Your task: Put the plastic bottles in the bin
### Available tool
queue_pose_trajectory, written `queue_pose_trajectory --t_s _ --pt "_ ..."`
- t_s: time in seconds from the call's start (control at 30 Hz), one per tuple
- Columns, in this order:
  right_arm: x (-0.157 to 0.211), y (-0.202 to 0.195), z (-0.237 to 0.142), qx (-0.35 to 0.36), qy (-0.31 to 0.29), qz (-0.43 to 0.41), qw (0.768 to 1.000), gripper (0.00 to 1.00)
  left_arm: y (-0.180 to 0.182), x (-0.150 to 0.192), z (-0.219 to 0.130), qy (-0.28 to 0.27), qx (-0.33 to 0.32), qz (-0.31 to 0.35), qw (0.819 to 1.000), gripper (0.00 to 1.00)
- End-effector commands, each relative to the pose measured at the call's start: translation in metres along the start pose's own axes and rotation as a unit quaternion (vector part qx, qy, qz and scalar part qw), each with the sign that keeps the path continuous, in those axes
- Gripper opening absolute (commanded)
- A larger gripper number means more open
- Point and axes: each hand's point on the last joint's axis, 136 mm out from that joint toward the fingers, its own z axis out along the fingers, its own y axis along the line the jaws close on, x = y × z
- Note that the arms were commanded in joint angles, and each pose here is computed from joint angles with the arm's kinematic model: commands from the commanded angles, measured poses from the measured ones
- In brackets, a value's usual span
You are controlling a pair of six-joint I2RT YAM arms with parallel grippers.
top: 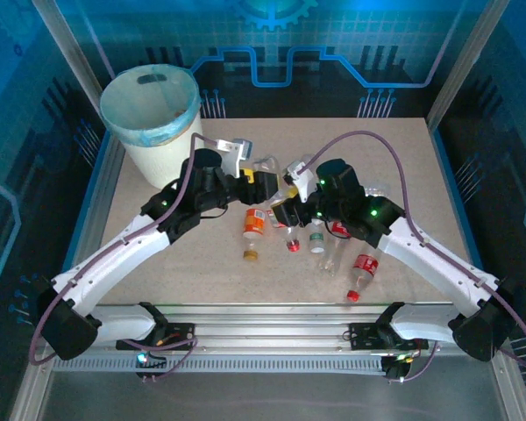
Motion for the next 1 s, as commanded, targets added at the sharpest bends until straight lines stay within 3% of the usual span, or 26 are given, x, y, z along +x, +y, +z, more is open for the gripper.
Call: queue_pose_trajectory --t_s 0.0,0.17,0.33,0.4,0.5,0.6,0.87,0.97 --pt "-0.013 0.017 -0.003 -0.036 -0.027 -0.024 0.999 0.51 0.006 -0.018 -0.012 -0.038 -0.010 -0.013 0.999 0.73" --pt "-0.015 0.022 0.001 -0.041 -0.035 -0.035 0.998 0.51 0.015 -0.016 -0.014 -0.042 -0.015 -0.033 0.998 0.73" --pt "-0.021 0.023 0.006 -0.039 -0.043 -0.040 0.998 0.51 0.025 -0.016 -0.020 -0.044 -0.027 -0.044 0.998 0.64" --pt "-0.023 0.026 0.007 -0.044 -0.048 -0.047 0.997 0.51 0.028 -0.017 -0.022 -0.048 -0.031 -0.050 0.997 0.66" --pt "-0.027 0.025 0.011 -0.036 -0.050 -0.048 0.997 0.51 0.038 -0.018 -0.026 -0.055 -0.047 -0.064 0.995 0.77" --pt "-0.029 0.027 0.015 -0.042 -0.049 -0.049 0.997 0.51 0.043 -0.019 -0.029 -0.057 -0.053 -0.075 0.994 0.77" --pt "-0.024 0.045 0.026 -0.074 -0.041 -0.053 0.995 0.51 0.050 -0.004 -0.043 -0.062 -0.054 -0.115 0.990 0.53" --pt "-0.021 0.045 0.036 -0.072 -0.026 -0.046 0.996 0.51 0.058 0.003 -0.054 -0.072 -0.072 -0.120 0.988 0.50"
